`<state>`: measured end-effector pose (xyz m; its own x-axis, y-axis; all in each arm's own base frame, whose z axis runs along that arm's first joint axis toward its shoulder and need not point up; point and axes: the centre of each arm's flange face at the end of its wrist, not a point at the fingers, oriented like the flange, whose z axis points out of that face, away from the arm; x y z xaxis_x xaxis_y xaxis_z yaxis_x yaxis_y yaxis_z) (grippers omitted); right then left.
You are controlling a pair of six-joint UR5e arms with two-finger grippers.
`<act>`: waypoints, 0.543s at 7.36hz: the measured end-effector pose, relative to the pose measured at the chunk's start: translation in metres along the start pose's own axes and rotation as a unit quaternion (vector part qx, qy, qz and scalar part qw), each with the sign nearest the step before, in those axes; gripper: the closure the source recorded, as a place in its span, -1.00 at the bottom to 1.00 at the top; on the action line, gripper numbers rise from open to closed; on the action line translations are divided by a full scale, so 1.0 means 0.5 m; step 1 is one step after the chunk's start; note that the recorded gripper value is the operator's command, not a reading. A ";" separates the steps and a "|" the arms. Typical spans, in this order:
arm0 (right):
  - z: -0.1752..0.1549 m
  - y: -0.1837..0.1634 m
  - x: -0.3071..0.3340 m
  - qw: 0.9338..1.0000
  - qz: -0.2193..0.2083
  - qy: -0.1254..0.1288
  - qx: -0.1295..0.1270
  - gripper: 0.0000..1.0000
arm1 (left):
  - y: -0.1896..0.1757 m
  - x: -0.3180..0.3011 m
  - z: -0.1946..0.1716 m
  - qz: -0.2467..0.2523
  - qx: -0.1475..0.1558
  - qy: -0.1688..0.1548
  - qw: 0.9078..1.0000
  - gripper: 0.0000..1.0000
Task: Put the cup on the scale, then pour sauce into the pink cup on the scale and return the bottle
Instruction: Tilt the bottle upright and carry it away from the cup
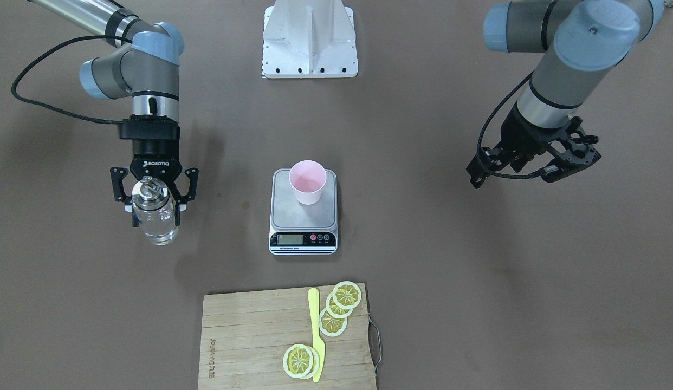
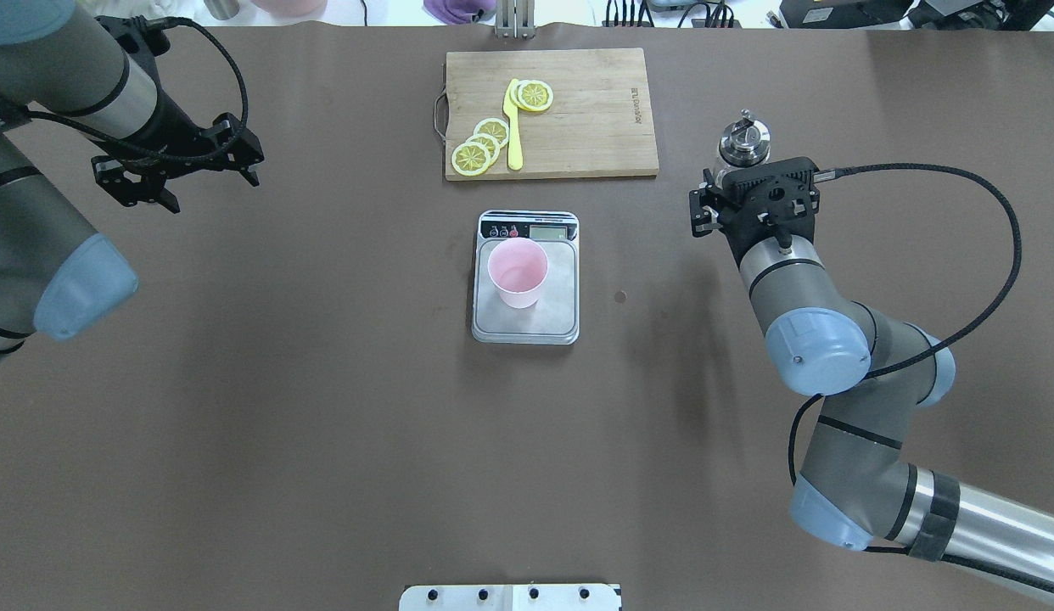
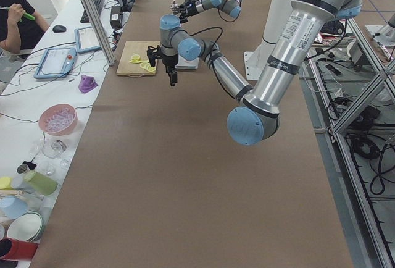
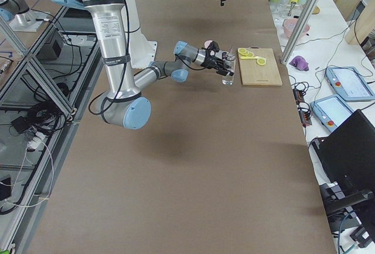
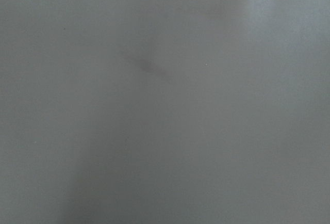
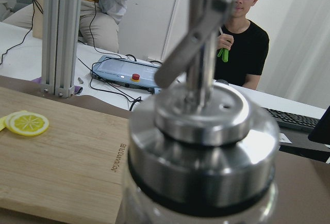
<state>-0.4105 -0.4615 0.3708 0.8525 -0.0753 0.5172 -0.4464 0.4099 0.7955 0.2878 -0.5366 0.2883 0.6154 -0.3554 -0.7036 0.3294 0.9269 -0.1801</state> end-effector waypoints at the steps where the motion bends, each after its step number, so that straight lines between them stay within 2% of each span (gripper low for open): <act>1: 0.034 0.019 0.038 1.000 0.022 -0.006 0.002 1.00 | 0.000 0.001 0.000 0.000 0.000 0.000 1.000 -0.97; 4: 0.114 0.043 0.139 0.998 0.065 -0.025 -0.006 1.00 | 0.000 0.005 -0.004 0.001 0.001 0.002 1.000 -0.97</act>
<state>-0.3764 -0.5099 0.4418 0.7731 -0.0660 0.6308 -0.5488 0.4291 0.7174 0.2879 -0.5372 0.2854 0.6139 -0.3526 -0.7063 0.3290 0.9276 -0.1771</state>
